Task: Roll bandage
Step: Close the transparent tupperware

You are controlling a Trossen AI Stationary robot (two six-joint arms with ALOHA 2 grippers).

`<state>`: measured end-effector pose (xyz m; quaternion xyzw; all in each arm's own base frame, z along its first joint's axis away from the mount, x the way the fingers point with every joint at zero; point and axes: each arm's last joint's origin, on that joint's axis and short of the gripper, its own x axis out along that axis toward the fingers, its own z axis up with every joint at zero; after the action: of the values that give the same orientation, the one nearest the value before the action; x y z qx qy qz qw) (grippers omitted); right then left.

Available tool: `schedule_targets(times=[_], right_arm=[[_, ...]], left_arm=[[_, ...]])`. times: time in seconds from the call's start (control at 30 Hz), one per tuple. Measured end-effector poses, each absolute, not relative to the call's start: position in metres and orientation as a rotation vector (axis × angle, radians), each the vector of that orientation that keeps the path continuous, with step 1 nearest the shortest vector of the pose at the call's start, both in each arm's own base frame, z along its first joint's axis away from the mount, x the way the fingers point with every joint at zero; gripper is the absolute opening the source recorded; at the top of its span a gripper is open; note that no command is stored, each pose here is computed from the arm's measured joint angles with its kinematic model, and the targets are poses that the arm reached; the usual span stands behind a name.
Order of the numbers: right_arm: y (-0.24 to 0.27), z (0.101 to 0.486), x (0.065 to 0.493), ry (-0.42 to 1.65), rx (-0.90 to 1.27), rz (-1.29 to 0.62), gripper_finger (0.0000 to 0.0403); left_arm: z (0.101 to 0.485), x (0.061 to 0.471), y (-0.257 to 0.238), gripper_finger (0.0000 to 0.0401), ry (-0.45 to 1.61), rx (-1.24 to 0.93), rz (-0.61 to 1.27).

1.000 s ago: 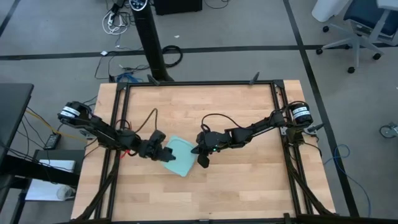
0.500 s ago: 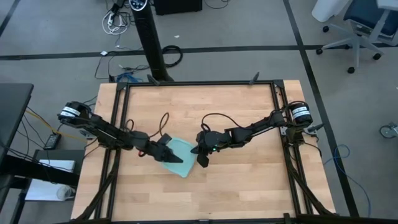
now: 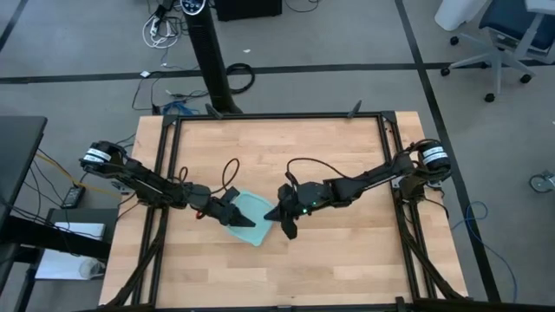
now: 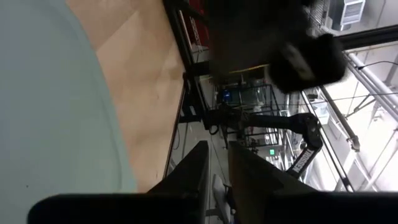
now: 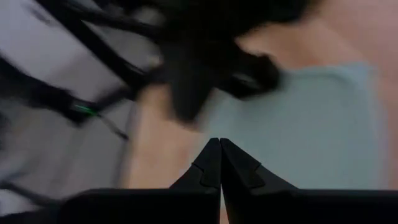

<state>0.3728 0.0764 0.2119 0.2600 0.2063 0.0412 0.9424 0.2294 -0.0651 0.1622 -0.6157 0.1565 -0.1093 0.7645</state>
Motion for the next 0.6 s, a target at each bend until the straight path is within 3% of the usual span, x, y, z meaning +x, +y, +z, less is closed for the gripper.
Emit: schedule_targets(times=[0.3,0.6], right_arm=[[0.113,0.218,0.367,0.37,0.587,0.167,0.0],[0.124,0.192,0.381,0.428,0.63,0.152,0.0]], left_arm=[[0.162,0.229,-0.065,0.0065,0.332,-1.312,-0.242],[0.162,0.229,-0.065,0.0065,0.325,-1.273,-0.241]])
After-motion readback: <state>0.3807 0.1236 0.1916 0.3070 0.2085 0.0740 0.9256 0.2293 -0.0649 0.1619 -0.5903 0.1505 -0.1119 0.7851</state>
